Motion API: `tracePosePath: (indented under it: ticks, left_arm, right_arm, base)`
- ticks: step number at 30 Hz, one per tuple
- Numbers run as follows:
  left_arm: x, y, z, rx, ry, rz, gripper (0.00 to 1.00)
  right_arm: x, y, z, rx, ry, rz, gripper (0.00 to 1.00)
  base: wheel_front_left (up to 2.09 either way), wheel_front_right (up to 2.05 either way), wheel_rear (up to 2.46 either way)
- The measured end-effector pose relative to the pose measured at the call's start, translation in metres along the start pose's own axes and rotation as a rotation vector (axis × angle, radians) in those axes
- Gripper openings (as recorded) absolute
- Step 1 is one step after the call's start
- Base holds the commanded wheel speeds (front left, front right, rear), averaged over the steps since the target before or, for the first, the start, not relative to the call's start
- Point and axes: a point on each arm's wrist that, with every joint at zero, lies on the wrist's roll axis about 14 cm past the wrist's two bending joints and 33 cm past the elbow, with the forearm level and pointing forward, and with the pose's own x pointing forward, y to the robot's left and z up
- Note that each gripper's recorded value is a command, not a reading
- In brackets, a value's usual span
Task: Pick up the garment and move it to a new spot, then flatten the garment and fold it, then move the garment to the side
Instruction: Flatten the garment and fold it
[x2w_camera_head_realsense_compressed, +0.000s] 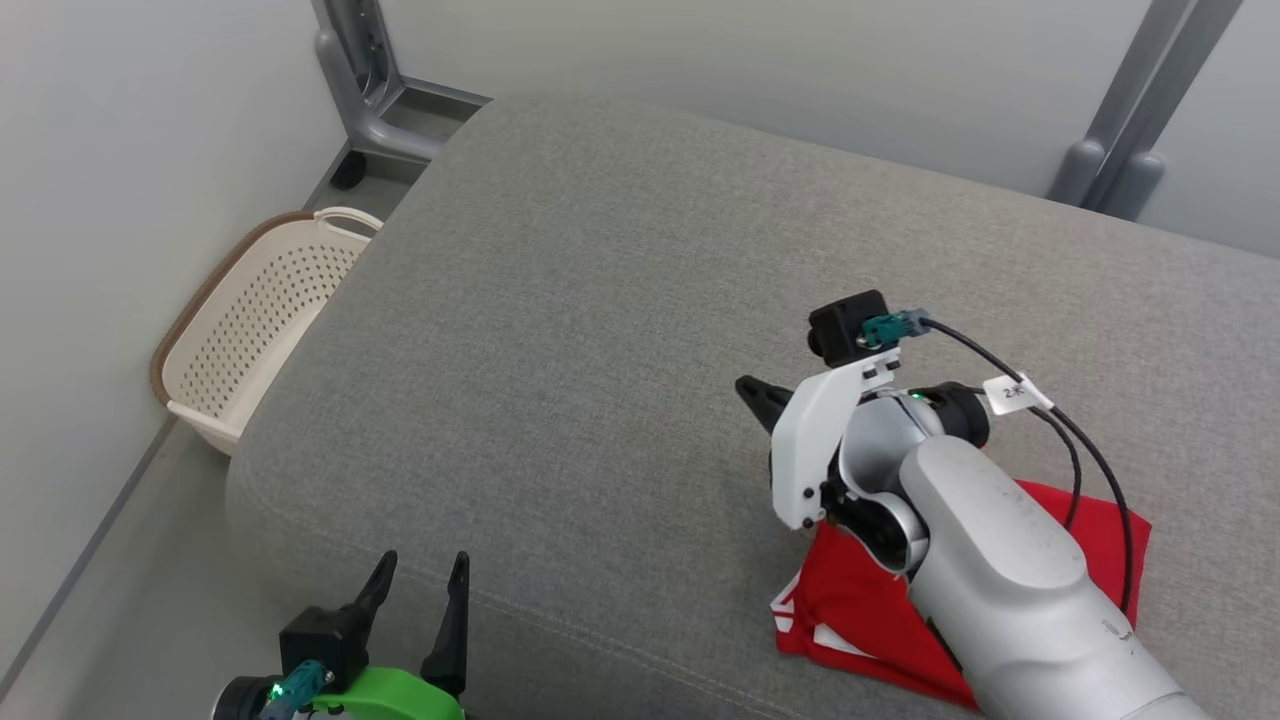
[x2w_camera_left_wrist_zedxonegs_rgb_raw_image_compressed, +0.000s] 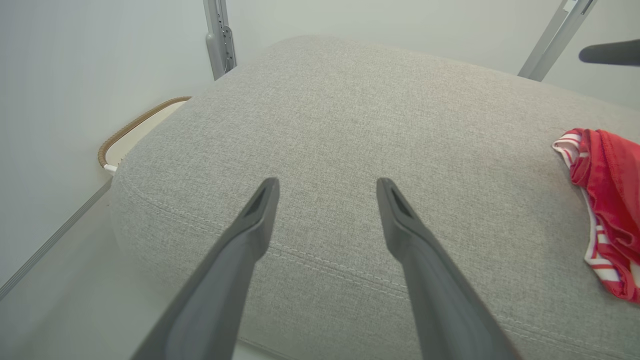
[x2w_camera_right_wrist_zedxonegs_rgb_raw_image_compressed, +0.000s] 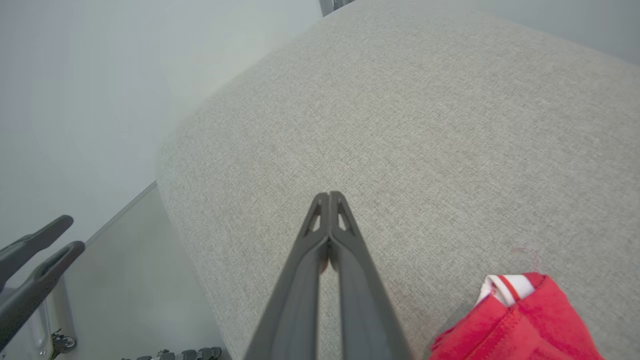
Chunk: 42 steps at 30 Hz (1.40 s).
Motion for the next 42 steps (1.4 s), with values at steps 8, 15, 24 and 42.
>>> tracePosePath:
  ticks: [8, 15, 24, 42]
  left_arm:
    - [0.005, -0.011, 0.005, 0.013, -0.013, -0.047, 1.0]
    - [0.016, -0.031, 0.01, 0.024, -0.02, -0.113, 1.0]
    - [0.026, -0.048, 0.01, 0.035, -0.013, -0.164, 1.0]
    - [0.037, -0.052, 0.013, 0.056, -0.015, -0.183, 1.0]
  right_arm:
    - [-0.037, -0.069, 0.009, 0.026, -0.04, -0.229, 1.0]
    - [-0.092, -0.121, -0.006, 0.08, -0.049, -0.427, 1.0]
    - [-0.146, -0.144, -0.05, 0.165, 0.028, -0.561, 1.0]
    - [-0.198, -0.156, -0.127, 0.333, 0.161, -0.676, 1.0]
  base:
    - [0.0, 0.0, 0.0]
    - [0.0, 0.0, 0.0]
    - [0.0, 0.0, 0.0]
    - [0.0, 0.0, 0.0]
